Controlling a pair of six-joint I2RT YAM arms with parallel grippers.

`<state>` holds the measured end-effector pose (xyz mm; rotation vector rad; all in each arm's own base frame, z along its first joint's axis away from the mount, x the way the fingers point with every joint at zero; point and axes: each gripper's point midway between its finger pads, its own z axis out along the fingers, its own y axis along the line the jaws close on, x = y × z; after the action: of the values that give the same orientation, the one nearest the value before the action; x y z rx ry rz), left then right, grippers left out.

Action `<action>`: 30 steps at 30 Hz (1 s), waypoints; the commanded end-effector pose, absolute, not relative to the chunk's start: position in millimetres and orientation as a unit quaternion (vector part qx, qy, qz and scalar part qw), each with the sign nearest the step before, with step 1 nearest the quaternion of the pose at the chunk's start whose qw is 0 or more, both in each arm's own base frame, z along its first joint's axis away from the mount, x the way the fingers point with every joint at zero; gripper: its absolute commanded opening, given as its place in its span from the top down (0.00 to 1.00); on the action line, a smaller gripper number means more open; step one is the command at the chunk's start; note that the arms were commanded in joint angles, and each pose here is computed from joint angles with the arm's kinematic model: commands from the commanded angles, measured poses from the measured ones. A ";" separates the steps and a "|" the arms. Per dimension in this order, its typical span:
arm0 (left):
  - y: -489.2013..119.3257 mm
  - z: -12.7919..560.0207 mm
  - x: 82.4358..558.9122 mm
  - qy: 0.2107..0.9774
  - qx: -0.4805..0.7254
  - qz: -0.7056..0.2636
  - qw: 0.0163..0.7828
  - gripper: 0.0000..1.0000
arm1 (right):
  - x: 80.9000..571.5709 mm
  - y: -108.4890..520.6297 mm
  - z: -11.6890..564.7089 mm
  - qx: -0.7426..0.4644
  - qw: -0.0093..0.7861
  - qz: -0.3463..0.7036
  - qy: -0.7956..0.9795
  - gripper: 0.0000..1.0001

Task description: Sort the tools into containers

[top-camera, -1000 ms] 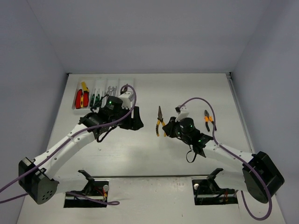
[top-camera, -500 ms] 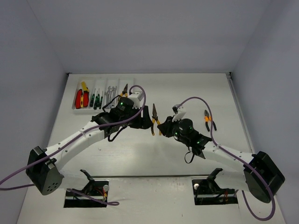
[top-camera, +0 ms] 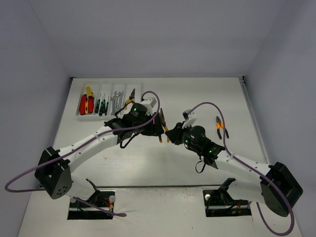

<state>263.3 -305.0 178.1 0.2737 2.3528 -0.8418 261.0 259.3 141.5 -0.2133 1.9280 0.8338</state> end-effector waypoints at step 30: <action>-267.0 191.4 333.7 0.869 0.108 -0.283 0.391 1.00 | 279.0 227.5 190.7 -0.060 0.567 0.274 0.774 0.25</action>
<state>288.2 -288.0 157.8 0.2908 2.3202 -0.7694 263.4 247.7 148.8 -0.1939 1.9158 0.7708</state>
